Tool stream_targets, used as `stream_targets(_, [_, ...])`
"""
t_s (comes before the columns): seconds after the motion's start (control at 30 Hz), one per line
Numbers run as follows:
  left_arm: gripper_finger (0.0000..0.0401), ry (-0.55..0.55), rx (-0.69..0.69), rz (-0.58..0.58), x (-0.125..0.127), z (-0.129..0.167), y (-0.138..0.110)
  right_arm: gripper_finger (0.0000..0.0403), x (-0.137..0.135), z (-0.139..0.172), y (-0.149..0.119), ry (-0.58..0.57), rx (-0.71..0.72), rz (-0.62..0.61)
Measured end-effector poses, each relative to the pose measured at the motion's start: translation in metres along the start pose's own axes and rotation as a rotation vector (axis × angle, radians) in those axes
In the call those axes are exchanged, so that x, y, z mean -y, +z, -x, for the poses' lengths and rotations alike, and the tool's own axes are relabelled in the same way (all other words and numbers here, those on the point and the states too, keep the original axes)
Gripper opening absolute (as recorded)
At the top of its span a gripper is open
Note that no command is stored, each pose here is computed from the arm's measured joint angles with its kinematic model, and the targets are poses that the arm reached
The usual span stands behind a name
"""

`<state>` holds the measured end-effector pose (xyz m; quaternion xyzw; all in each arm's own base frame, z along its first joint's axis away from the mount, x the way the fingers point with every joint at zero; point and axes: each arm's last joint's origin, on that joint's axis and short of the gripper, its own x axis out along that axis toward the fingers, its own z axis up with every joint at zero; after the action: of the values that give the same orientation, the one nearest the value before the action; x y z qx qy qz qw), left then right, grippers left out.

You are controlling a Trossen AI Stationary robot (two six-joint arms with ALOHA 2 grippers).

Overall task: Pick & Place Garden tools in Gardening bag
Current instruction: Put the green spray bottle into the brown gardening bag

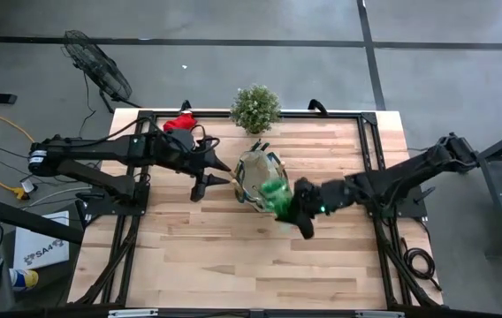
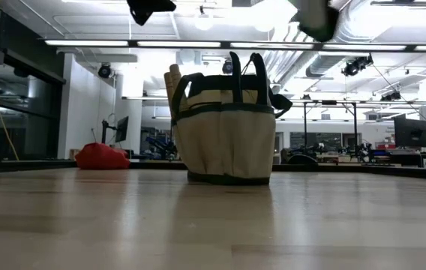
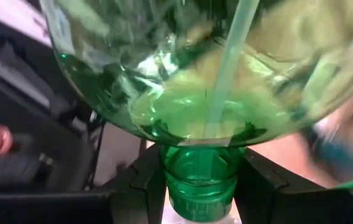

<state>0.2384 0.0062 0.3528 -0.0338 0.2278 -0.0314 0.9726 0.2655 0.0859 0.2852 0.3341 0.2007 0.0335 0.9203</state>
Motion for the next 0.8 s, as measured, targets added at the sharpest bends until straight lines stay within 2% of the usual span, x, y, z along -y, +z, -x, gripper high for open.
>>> stream_targets(0.2, [0.0167,0.003,-0.020,0.025,0.000,0.000,-0.002,0.0134,0.019,-0.004,0.031,-0.064,0.193,0.068])
stream_targets(0.37, [0.0167,0.005,-0.043,0.029,0.000,0.000,-0.004,0.0134,0.037,-0.005,0.049,-0.125,0.282,0.026])
stream_targets(0.53, [0.0167,0.005,-0.055,0.032,0.000,0.000,-0.005,0.0135,0.051,-0.015,0.057,-0.168,0.283,-0.064])
stream_targets(0.67, [0.0167,0.006,-0.077,0.035,0.000,0.000,-0.007,0.0135,0.043,-0.024,0.074,-0.195,0.262,-0.075])
stream_targets(0.8, [0.0167,0.007,-0.098,0.037,0.000,0.001,-0.010,0.0135,0.037,-0.035,0.094,-0.297,0.172,-0.114])
